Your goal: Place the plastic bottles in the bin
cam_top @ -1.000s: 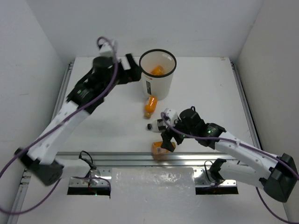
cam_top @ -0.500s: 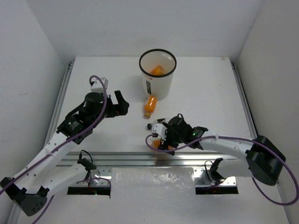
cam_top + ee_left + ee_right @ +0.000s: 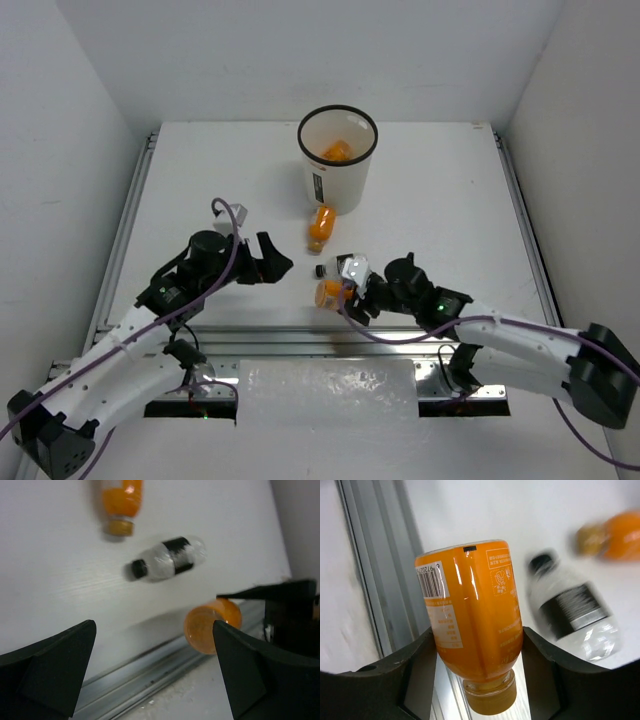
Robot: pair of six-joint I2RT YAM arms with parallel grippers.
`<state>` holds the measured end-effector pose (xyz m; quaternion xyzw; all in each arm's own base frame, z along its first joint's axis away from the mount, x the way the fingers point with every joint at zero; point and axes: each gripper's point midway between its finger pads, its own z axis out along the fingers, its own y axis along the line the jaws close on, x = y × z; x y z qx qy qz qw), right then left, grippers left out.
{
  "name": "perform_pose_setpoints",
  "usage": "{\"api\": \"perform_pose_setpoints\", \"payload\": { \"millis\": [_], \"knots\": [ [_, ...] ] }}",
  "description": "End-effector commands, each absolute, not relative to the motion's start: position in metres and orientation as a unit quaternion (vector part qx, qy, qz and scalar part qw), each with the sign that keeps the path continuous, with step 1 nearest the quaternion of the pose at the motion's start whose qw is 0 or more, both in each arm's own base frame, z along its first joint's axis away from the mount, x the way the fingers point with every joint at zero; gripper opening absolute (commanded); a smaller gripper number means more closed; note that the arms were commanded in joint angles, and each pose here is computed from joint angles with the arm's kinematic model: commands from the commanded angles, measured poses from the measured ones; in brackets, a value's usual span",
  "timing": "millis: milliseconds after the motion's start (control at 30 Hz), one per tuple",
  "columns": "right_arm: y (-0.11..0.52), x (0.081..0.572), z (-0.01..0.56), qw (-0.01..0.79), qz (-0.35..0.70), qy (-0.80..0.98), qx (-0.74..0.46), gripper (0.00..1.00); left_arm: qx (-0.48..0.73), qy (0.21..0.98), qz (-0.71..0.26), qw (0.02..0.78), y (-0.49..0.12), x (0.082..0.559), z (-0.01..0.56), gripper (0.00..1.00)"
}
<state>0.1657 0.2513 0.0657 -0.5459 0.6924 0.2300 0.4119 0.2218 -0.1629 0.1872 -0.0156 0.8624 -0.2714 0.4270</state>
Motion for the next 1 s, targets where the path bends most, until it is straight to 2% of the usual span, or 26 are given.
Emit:
{"api": "perform_pose_setpoints", "payload": {
  "millis": [0, 33, 67, 167, 333, 633, 700, 733, 767, 800, 833, 867, 900, 967],
  "knots": [
    [0.276, 0.18, 0.156, 0.53, 0.32, 0.672, -0.406, 0.29, 0.052, 0.779, -0.458, 0.426, -0.22, 0.201, 0.233, 1.0],
    [0.272, 0.189, 0.165, 0.533, 0.338, 0.705, -0.323, 0.3, 0.076, 0.764, -0.5, 0.402, -0.23, 0.184, 0.23, 1.0],
    [0.268, 0.195, 0.171, 0.538, 0.339, 0.719, -0.28, 0.33, 0.081, 0.715, -0.549, 0.425, -0.238, 0.183, 0.26, 1.0],
    [0.269, 0.197, 0.191, 0.549, 0.374, 0.712, -0.226, 0.31, 0.1, 0.651, -0.605, 0.446, -0.25, 0.165, 0.288, 1.0],
    [0.277, 0.173, 0.247, 0.594, 0.471, 0.609, -0.234, 0.3, 0.1, 0.654, -0.595, 0.456, -0.269, 0.176, 0.295, 1.0],
    [0.285, 0.164, 0.27, 0.593, 0.477, 0.587, -0.276, 0.31, 0.089, 0.686, -0.564, 0.451, -0.295, 0.204, 0.283, 0.98],
    [0.285, 0.163, 0.268, 0.593, 0.476, 0.586, -0.281, 0.32, 0.094, 0.683, -0.56, 0.459, -0.297, 0.207, 0.289, 0.84],
    [0.284, 0.163, 0.268, 0.594, 0.475, 0.585, -0.282, 0.35, 0.096, 0.682, -0.561, 0.46, -0.298, 0.208, 0.292, 0.49],
    [0.283, 0.165, 0.267, 0.598, 0.471, 0.586, -0.278, 0.39, 0.099, 0.677, -0.563, 0.463, -0.3, 0.21, 0.3, 0.33],
    [0.281, 0.165, 0.265, 0.6, 0.471, 0.586, -0.274, 0.47, 0.103, 0.676, -0.562, 0.466, -0.301, 0.21, 0.302, 0.22],
    [0.279, 0.165, 0.266, 0.603, 0.471, 0.584, -0.27, 0.55, 0.105, 0.674, -0.562, 0.468, -0.302, 0.211, 0.306, 0.0],
    [0.274, 0.168, 0.271, 0.615, 0.466, 0.581, -0.257, 0.83, 0.104, 0.675, -0.56, 0.469, -0.303, 0.213, 0.309, 0.0],
    [0.27, 0.171, 0.265, 0.613, 0.457, 0.595, -0.246, 0.99, 0.096, 0.675, -0.553, 0.479, -0.301, 0.218, 0.316, 0.0],
    [0.244, 0.197, 0.267, 0.634, 0.407, 0.639, -0.156, 0.99, 0.04, 0.679, -0.513, 0.524, -0.289, 0.247, 0.341, 0.0]
  ]
}}
